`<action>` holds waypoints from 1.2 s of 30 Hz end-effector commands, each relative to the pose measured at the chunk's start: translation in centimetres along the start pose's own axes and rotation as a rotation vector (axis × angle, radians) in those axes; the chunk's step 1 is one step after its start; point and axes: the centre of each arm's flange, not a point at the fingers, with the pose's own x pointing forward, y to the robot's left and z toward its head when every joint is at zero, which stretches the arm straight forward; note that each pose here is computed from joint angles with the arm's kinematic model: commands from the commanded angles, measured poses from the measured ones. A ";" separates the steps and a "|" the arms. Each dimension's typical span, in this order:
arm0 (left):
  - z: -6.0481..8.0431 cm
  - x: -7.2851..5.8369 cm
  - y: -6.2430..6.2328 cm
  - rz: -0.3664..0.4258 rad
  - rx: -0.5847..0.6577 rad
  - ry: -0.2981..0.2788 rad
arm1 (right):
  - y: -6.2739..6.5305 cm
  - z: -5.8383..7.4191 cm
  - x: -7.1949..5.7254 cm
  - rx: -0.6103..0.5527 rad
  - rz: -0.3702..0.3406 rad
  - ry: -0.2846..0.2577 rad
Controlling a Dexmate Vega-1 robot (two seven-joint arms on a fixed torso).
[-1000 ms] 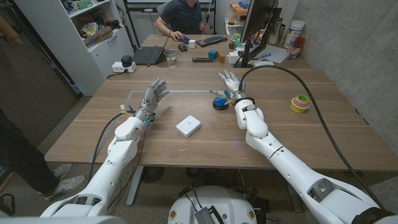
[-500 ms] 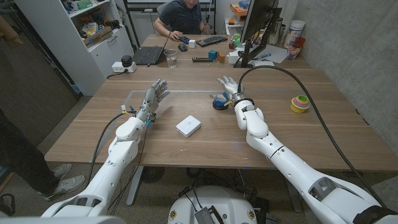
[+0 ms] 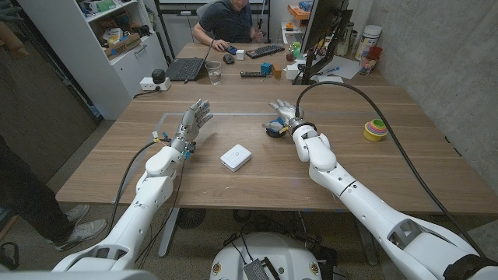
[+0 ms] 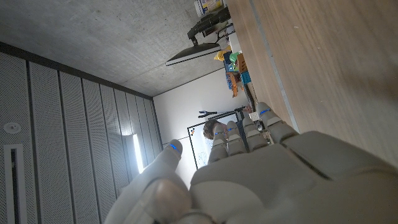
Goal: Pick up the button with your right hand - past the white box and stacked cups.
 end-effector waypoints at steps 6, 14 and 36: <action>-0.4 0.7 0.2 0.003 -0.006 0.010 | 0.5 0.8 0.8 -0.026 0.068 -0.045; -0.7 1.1 0.4 0.000 -0.008 0.015 | 1.0 1.3 1.2 -0.054 0.093 -0.055; -0.8 2.2 0.7 -0.011 -0.015 0.002 | 1.0 1.4 2.5 -0.028 0.105 -0.084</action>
